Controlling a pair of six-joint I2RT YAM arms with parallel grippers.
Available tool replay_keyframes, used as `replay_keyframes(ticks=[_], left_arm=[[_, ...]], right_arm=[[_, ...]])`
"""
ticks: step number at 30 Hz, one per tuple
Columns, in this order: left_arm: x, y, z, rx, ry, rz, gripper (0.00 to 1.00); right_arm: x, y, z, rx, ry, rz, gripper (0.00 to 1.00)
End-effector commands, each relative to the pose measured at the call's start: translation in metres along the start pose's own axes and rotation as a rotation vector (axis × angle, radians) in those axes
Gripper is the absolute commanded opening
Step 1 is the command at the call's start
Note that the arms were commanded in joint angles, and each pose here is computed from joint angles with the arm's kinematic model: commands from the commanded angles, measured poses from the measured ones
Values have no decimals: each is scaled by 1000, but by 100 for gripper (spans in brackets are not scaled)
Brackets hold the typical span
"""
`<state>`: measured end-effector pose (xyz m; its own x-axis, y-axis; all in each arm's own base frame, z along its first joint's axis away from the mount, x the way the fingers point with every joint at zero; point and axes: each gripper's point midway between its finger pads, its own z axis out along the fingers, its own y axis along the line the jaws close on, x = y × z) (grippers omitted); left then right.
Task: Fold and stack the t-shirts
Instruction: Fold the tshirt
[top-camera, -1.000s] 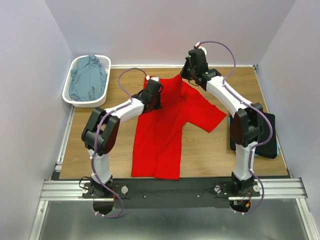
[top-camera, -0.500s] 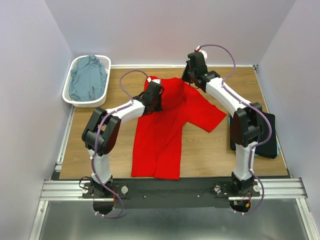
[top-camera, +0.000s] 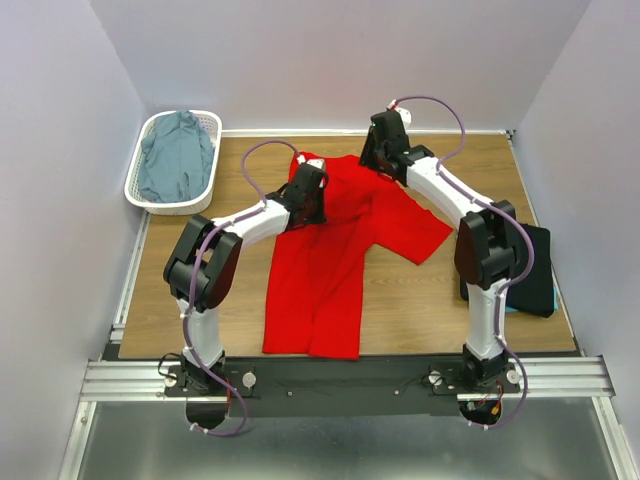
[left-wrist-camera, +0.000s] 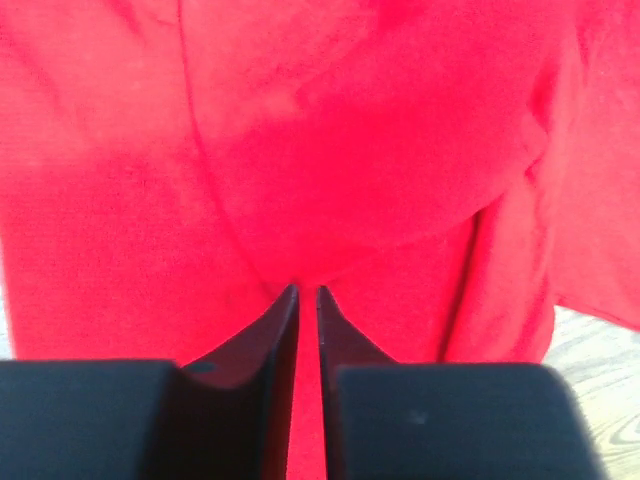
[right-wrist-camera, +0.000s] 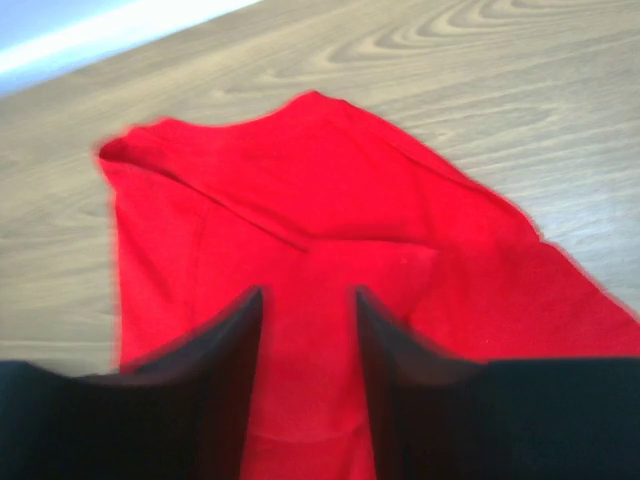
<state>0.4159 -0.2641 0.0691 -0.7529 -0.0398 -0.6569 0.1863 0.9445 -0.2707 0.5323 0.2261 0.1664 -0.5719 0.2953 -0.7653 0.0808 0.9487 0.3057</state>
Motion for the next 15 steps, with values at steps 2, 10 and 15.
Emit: replay_keyframes(ticks=[2,10,15], left_arm=[[-21,-15,-22,59,-64,30,40],[-40,41,-60,-53,-133,-173,43],[-63,81,-44,-71,-142,-237,35]], right_arm=[[8,-13,12,61,19,-42,66],[56,18,-39,-58,137,-102,68],[164,40,-96,-119,273,-191,53]])
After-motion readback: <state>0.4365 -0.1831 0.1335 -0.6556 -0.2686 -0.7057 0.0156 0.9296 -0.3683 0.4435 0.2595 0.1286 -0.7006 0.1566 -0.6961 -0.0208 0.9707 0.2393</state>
